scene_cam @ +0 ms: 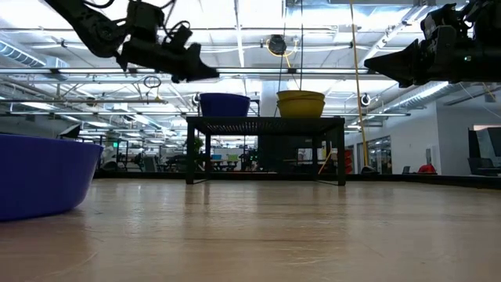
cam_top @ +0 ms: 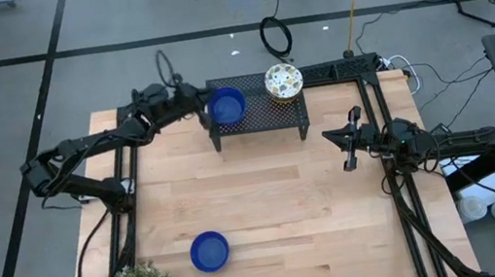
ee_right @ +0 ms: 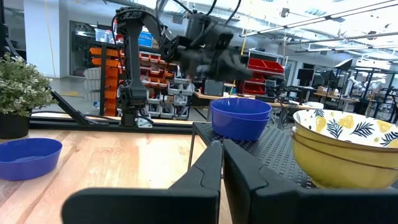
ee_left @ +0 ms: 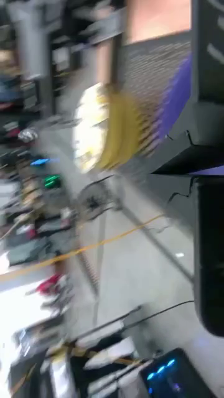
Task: Pick & Place Mini bowls
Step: Stack the top blue bowl on the blue bowl on the shelf, then stack the blue bowl on the blue bowl on the shelf
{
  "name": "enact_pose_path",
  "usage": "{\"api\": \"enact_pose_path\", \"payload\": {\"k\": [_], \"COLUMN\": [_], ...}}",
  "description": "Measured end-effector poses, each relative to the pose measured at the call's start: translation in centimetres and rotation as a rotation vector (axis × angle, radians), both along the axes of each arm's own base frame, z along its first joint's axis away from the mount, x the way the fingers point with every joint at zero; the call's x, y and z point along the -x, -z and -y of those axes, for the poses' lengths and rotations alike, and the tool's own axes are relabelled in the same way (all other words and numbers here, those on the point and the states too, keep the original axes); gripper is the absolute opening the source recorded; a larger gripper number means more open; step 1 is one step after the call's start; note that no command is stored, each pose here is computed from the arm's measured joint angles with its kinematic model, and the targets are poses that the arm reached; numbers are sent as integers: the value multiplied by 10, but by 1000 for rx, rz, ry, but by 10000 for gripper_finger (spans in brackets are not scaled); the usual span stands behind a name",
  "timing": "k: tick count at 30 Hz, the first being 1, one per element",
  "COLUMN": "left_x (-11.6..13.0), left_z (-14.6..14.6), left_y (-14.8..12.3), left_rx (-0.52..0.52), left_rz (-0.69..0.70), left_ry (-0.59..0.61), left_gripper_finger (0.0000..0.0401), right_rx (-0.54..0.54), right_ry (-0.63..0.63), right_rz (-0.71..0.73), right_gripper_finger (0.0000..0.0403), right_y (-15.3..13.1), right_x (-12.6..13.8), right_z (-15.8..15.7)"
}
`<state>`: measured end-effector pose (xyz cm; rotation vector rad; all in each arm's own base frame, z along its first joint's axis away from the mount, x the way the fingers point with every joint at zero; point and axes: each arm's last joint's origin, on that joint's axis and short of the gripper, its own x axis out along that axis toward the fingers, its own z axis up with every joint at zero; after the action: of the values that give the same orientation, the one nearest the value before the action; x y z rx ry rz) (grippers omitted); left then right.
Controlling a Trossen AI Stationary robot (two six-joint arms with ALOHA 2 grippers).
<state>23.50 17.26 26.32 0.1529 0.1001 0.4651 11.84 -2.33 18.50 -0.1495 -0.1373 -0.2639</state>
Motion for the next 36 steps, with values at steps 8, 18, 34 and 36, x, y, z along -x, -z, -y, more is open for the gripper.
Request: {"api": "enact_pose_path", "payload": {"k": [8, 18, 34, 36], "left_x": [3, -11, -27, -35], "left_z": [-15, -28, 25, 39], "left_y": [7, 43, -18, -17], "left_rx": [94, 169, 3, -42], "left_rz": [26, -45, 138, 117], "left_ry": [-48, -62, 225, 275], "left_gripper_finger": [6, 7, 7, 11], "right_rx": [0, 0, 0, 0], "right_ry": [0, 0, 0, 0], "right_rz": [0, -1, 0, 0], "right_gripper_finger": [2, 2, 2, 2], "right_y": [0, 0, 0, 0], "right_x": [0, 0, 0, 0], "right_z": [0, 0, 0, 0]}}
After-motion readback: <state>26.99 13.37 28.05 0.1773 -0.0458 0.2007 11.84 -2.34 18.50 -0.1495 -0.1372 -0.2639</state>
